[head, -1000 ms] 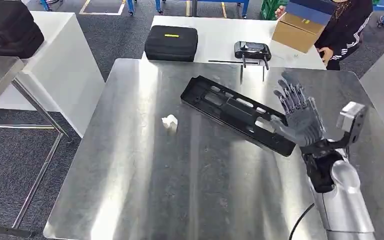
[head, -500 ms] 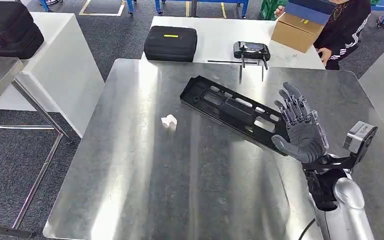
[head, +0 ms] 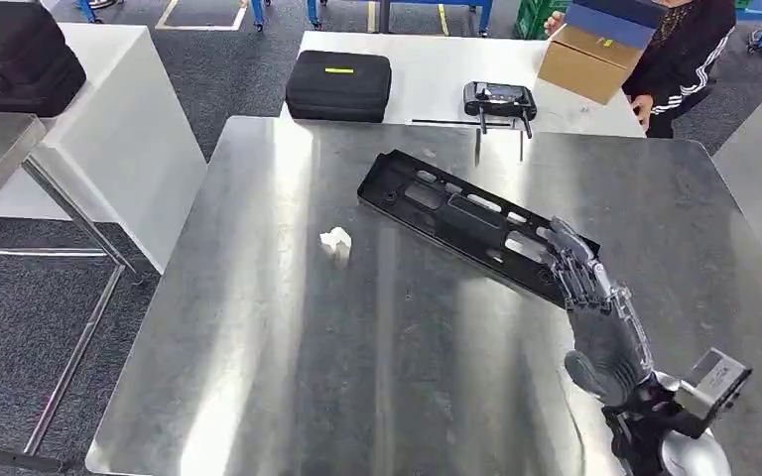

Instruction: Take the parts from the cabinet and place them on the table.

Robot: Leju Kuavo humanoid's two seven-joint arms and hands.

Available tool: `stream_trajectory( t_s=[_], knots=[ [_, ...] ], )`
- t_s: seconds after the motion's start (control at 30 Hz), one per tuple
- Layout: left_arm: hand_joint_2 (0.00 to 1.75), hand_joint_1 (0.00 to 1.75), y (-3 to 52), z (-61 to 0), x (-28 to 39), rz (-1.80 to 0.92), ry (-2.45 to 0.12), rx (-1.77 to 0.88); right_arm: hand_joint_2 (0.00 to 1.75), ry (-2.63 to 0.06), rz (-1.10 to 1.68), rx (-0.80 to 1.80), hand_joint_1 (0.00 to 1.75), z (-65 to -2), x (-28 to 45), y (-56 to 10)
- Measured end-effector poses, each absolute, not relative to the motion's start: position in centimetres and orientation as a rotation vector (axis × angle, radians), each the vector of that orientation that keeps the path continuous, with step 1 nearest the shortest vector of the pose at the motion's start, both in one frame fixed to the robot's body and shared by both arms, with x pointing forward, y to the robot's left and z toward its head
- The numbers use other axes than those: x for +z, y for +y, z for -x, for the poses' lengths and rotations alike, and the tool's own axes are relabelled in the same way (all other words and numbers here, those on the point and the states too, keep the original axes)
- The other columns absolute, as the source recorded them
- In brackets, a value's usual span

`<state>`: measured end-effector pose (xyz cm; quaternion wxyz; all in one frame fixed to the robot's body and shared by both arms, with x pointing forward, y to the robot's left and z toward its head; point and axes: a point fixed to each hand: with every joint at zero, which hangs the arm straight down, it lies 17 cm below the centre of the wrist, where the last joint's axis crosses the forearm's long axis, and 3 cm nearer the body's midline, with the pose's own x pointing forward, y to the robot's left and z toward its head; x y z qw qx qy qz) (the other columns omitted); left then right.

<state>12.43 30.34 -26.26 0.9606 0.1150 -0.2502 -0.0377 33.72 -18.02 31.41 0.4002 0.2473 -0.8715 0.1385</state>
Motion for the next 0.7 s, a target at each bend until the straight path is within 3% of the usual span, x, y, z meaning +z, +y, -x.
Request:
stream_trajectory(
  t_s=[0.7],
  knots=[
    [0.00,0.00,29.6,-12.0,-26.4,-0.227,-0.487,-0.075,0.00,-2.288,-0.612,0.378,0.00,-31.3,33.7,-18.2]
  ],
)
